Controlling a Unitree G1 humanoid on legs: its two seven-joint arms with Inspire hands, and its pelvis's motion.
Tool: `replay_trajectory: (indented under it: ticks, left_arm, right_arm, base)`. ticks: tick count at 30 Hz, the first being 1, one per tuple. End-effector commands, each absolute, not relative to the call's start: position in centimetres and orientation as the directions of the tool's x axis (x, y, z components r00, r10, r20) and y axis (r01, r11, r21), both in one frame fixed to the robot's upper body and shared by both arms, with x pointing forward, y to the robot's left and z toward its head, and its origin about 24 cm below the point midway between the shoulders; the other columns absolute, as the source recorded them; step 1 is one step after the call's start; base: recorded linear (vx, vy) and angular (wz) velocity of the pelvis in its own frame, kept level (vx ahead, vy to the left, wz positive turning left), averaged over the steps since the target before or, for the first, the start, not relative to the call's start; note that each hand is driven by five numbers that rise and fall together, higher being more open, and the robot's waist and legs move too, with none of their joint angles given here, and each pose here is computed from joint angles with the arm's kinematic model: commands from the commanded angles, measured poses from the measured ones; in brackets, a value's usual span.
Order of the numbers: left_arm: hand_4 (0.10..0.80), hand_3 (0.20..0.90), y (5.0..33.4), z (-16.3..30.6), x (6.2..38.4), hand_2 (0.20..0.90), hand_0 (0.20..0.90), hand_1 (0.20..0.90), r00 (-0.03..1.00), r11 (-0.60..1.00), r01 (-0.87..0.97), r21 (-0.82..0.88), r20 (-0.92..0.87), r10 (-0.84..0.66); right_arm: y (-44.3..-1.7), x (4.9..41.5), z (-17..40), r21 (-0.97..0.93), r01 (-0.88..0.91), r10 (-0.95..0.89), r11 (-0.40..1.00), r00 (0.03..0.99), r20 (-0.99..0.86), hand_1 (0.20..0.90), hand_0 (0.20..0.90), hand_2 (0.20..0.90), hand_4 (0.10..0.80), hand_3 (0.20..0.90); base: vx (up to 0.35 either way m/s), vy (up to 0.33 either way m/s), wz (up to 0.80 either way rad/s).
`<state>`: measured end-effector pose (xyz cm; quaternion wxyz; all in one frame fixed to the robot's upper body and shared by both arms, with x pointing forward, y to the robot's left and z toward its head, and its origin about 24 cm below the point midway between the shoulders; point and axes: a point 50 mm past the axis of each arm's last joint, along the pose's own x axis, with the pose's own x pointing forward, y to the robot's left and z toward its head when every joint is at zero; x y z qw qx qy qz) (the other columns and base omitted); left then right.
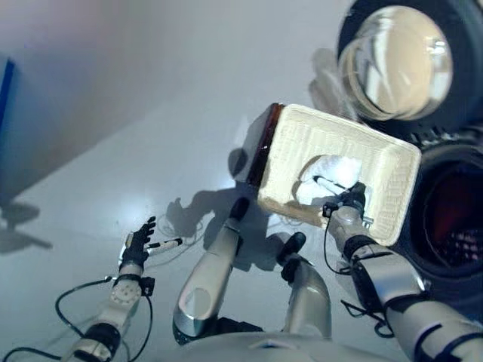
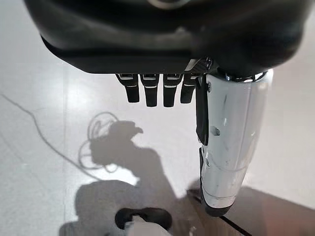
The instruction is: Pick up the clothes and place them into the washing machine
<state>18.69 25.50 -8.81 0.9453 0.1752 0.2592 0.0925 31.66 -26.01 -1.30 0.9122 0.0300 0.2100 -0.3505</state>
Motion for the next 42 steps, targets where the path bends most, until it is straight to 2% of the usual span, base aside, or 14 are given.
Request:
replay_trajectory:
  ticks: [1, 6, 7, 10, 11, 16, 23, 27, 29, 32, 37, 42]
  left_arm:
    - [0.8, 0.9, 27.2, -9.7, 15.6, 0.9, 0.9, 0.9, 0.796, 0.912, -0.184, 0.366, -0.489, 0.357]
    - [0.8, 0.9, 25.8, -10.5, 15.1, 0.9, 0.9, 0.9, 0.782, 0.935, -0.191, 0.3, -0.529, 0.329]
    - [0.8, 0.9, 25.0, -11.1, 14.9, 0.9, 0.9, 0.9, 0.769, 0.942, -0.191, 0.275, -0.555, 0.318]
    - [0.8, 0.9, 24.3, -11.5, 14.5, 0.9, 0.9, 0.9, 0.761, 0.95, -0.19, 0.248, -0.575, 0.302]
    - [0.8, 0.9, 24.0, -11.7, 14.3, 0.9, 0.9, 0.9, 0.753, 0.953, -0.185, 0.241, -0.588, 0.295]
    - [0.8, 0.9, 22.4, -12.3, 14.2, 0.9, 0.9, 0.9, 0.745, 0.965, -0.182, 0.187, -0.614, 0.26]
    - [0.8, 0.9, 22.3, -13.0, 13.6, 0.9, 0.9, 0.9, 0.705, 0.961, -0.183, 0.207, -0.654, 0.275]
    - [0.8, 0.9, 21.7, -13.3, 13.1, 0.9, 0.9, 0.9, 0.7, 0.966, -0.171, 0.193, -0.666, 0.257]
    - [0.8, 0.9, 21.1, -13.4, 12.9, 0.9, 0.9, 0.9, 0.705, 0.972, -0.149, 0.18, -0.67, 0.232]
    - [0.8, 0.9, 20.7, -13.6, 12.4, 0.9, 0.9, 0.9, 0.699, 0.976, -0.133, 0.17, -0.682, 0.214]
    - [0.8, 0.9, 20.7, -14.3, 10.0, 0.9, 0.9, 0.9, 0.653, 0.979, -0.09, 0.183, -0.731, 0.197]
    - [0.8, 0.9, 20.8, -14.7, 8.6, 0.9, 0.9, 0.9, 0.62, 0.976, -0.108, 0.187, -0.755, 0.213]
  right_arm:
    - [-30.9, 30.8, 1.1, 0.101, 0.784, -0.732, 0.612, 0.61, -0.302, 0.2, 0.2, 0.2, 0.3, 0.2]
    - [-32.3, 30.6, 2.0, 0.347, 0.805, -0.745, 0.482, 0.585, -0.321, 0.2, 0.2, 0.2, 0.3, 0.2]
    - [-32.0, 30.8, 2.1, 0.494, 0.765, -0.728, 0.413, 0.603, -0.325, 0.2, 0.2, 0.2, 0.3, 0.2]
    - [-31.7, 31.0, 2.5, 0.554, 0.73, -0.721, 0.402, 0.625, -0.3, 0.2, 0.2, 0.2, 0.3, 0.2]
    - [-31.7, 31.1, 2.7, 0.622, 0.697, -0.717, 0.356, 0.631, -0.296, 0.2, 0.2, 0.2, 0.3, 0.2]
    - [-32.0, 33.1, 7.1, 0.765, 0.573, -0.754, 0.295, 0.631, -0.183, 0.2, 0.2, 0.2, 0.3, 0.2]
    - [-30.9, 35.2, 10.2, 0.824, 0.488, -0.741, 0.289, 0.659, -0.131, 0.2, 0.2, 0.2, 0.3, 0.2]
    - [-31.4, 35.2, 11.4, 0.852, 0.461, -0.766, 0.247, 0.632, -0.12, 0.2, 0.2, 0.2, 0.3, 0.2]
    - [-32.8, 34.9, 13.0, 0.885, 0.427, -0.809, 0.187, 0.578, -0.108, 0.2, 0.2, 0.2, 0.3, 0.2]
    - [-33.7, 34.7, 14.2, 0.89, 0.422, -0.834, 0.172, 0.544, -0.097, 0.2, 0.2, 0.2, 0.3, 0.2]
    - [-37.0, 34.1, 20.7, 0.883, 0.409, -0.883, 0.229, 0.469, 0.012, 0.2, 0.2, 0.2, 0.3, 0.2]
    - [-38.2, 33.4, 25.1, 0.838, 0.449, -0.905, 0.311, 0.409, 0.116, 0.2, 0.2, 0.2, 0.3, 0.2]
  base:
    - [-0.005, 0.043, -0.5]
    - [0.02, 0.084, -0.37]
    - [0.031, 0.061, -0.4]
    - [0.024, 0.054, -0.37]
    - [0.02, 0.055, -0.38]
    - [0.007, 0.037, -0.21]
    - [0.008, -0.004, -0.44]
    - [0.019, -0.052, -0.17]
    - [0.038, -0.021, 0.04]
    - [0.025, 0.028, -0.07]
    - [0.013, 0.064, -0.05]
    - [0.014, 0.067, -0.16]
